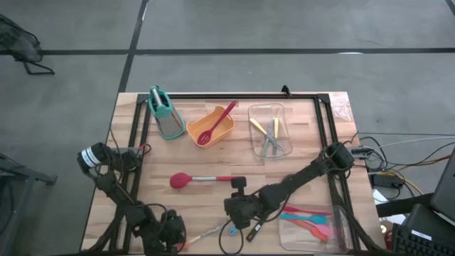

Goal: Pick & Place Kitchen Items
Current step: Put the orange kitchen knife into the top transparent bin

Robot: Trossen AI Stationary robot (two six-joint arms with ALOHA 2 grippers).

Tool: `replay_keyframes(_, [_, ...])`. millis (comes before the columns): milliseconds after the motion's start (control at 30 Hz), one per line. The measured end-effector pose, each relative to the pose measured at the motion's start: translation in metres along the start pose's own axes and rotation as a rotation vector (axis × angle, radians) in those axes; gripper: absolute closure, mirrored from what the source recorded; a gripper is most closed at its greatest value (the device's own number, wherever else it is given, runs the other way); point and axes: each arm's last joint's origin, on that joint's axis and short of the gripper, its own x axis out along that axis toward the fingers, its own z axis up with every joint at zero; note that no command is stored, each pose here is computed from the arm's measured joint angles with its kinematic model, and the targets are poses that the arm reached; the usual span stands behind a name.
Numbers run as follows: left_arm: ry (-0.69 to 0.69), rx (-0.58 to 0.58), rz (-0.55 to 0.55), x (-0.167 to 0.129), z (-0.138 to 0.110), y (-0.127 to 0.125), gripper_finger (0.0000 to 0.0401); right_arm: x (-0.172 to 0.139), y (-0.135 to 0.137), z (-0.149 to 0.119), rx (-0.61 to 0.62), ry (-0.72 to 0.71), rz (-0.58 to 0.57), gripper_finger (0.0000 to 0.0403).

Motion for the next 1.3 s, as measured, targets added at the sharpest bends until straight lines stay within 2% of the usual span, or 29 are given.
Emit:
replay_keyframes(667, [-0.011,0.012,-0.046,-0.002,0.003,-0.013,0.0397,0.0,0.0,0.0,0.0,-0.001,0.0,0.0394])
replay_keyframes(1300, [0.008,0.033,-0.061,0.012,0.001,-0.029,0.0394,0.0,0.0,0.0,0.002,-0.003,0.0,0.0394])
